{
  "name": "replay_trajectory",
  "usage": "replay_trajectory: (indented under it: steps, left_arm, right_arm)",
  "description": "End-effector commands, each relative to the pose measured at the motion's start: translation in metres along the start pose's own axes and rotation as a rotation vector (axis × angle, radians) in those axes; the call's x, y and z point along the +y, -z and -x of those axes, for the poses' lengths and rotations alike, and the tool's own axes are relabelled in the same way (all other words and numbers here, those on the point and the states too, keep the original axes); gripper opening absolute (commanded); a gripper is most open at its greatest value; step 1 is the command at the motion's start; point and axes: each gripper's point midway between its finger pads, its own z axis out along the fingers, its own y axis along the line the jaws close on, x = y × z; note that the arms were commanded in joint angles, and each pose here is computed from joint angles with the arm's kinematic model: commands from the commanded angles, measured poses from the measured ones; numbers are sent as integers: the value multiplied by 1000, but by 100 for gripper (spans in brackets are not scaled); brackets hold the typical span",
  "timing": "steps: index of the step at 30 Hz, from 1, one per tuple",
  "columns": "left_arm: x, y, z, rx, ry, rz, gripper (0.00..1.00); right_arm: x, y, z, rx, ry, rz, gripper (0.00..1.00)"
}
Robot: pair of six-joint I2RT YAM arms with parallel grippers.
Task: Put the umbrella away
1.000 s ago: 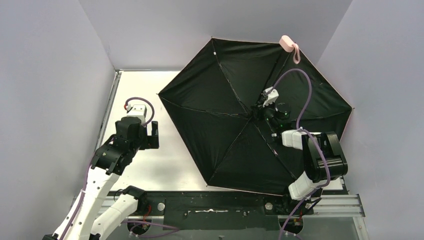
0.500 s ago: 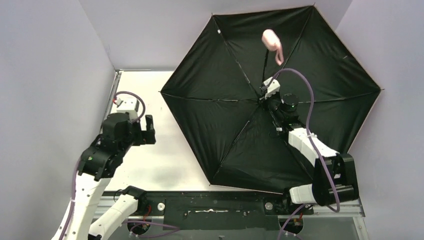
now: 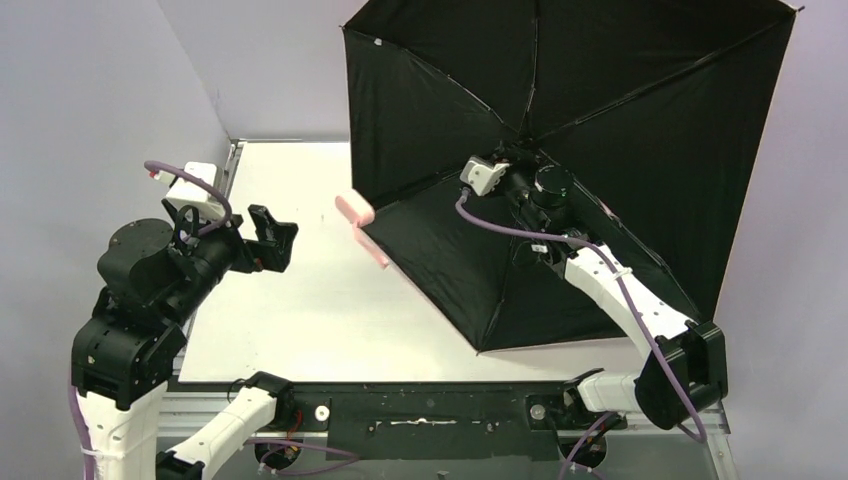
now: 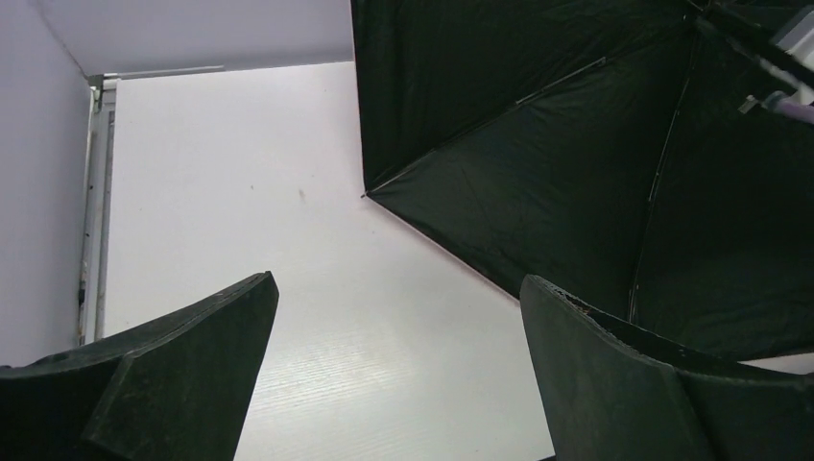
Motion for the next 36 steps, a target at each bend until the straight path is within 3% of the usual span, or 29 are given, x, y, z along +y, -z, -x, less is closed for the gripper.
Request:
replay_trajectory:
  steps: [1, 9, 17, 25, 36]
  left_arm:
    - [-18, 4, 21, -26, -26, -92, 97]
    - [-43, 7, 53, -88, -29, -209, 97]
    - [-80, -9, 48, -9, -39, -418, 97]
    - [-103, -50, 12, 112, -12, -528, 96]
    - [-136, -93, -35, 248, -70, -597, 78]
  right_arm:
    - [-75, 11, 34, 1, 306, -183, 0]
    - [-85, 5, 67, -10, 588, -223, 0]
    - [-92, 0, 112, -54, 749, -254, 0]
    - [-78, -2, 135, -85, 772, -233, 0]
    - [-63, -1, 146, -115, 759, -210, 0]
